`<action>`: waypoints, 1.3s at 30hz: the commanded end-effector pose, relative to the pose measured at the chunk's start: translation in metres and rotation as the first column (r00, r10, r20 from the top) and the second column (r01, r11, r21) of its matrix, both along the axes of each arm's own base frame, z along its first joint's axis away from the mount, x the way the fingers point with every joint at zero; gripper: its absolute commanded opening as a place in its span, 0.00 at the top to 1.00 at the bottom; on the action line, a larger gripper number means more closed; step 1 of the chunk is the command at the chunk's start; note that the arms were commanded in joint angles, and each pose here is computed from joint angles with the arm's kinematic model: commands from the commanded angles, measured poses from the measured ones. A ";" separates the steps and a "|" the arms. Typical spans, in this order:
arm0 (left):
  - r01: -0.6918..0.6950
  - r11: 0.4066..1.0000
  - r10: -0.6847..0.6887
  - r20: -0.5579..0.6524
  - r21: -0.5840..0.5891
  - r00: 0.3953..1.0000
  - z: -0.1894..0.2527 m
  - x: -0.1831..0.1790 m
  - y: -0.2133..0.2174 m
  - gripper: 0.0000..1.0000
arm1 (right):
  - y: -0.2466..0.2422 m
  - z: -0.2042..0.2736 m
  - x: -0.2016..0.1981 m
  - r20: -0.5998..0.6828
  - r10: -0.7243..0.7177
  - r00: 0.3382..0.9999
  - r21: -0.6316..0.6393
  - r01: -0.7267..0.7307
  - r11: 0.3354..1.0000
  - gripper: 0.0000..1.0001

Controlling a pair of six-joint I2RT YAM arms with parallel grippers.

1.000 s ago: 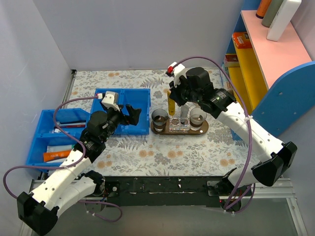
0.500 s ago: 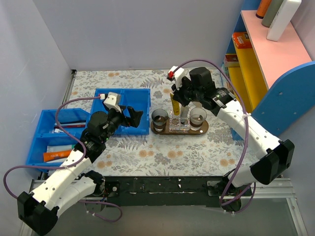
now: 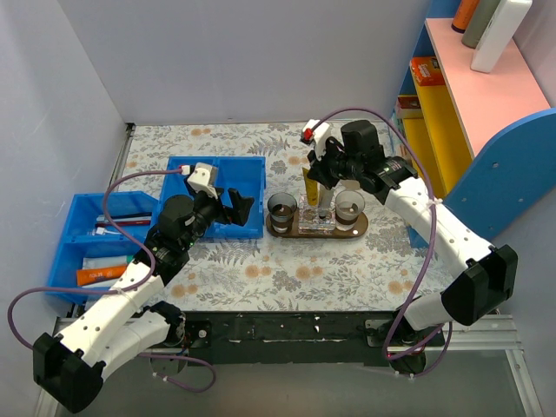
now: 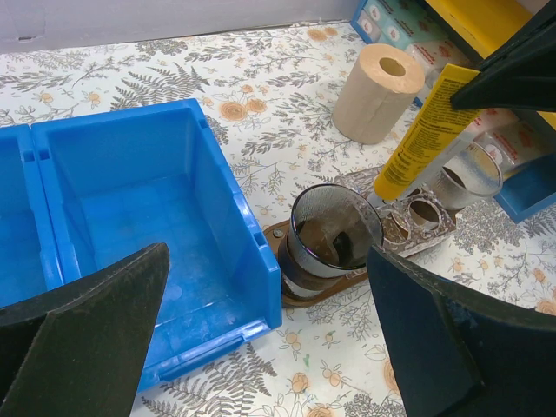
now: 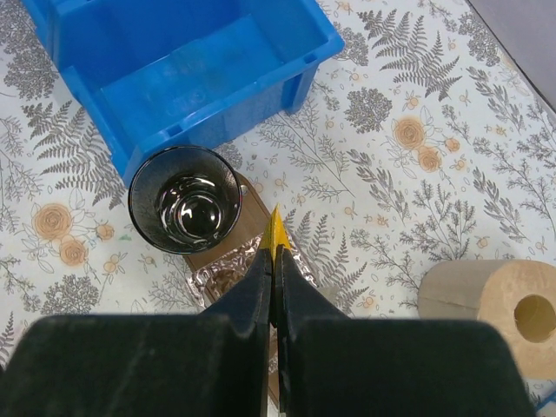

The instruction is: Prepare toiletry sets of a toothbrush and toothpaste on the tray

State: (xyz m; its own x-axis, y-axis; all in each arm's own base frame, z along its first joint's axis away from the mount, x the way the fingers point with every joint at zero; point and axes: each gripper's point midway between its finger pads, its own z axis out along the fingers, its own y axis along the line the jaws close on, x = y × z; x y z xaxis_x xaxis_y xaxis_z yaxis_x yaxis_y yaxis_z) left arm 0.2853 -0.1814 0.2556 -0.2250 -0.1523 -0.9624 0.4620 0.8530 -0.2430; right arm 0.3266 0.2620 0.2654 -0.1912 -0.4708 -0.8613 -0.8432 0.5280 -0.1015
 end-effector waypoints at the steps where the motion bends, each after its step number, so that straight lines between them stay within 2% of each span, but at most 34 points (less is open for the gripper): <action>1: 0.006 1.000 -0.006 0.024 0.008 1.000 0.004 0.001 0.000 0.02 | 0.006 0.017 0.006 0.065 0.031 0.997 0.049 -0.034 0.998 0.99; 39: 0.017 0.999 -0.017 0.000 0.038 1.000 -0.008 0.006 -0.004 0.02 | 0.000 -0.046 0.018 0.009 0.063 0.998 0.092 -0.063 0.994 0.99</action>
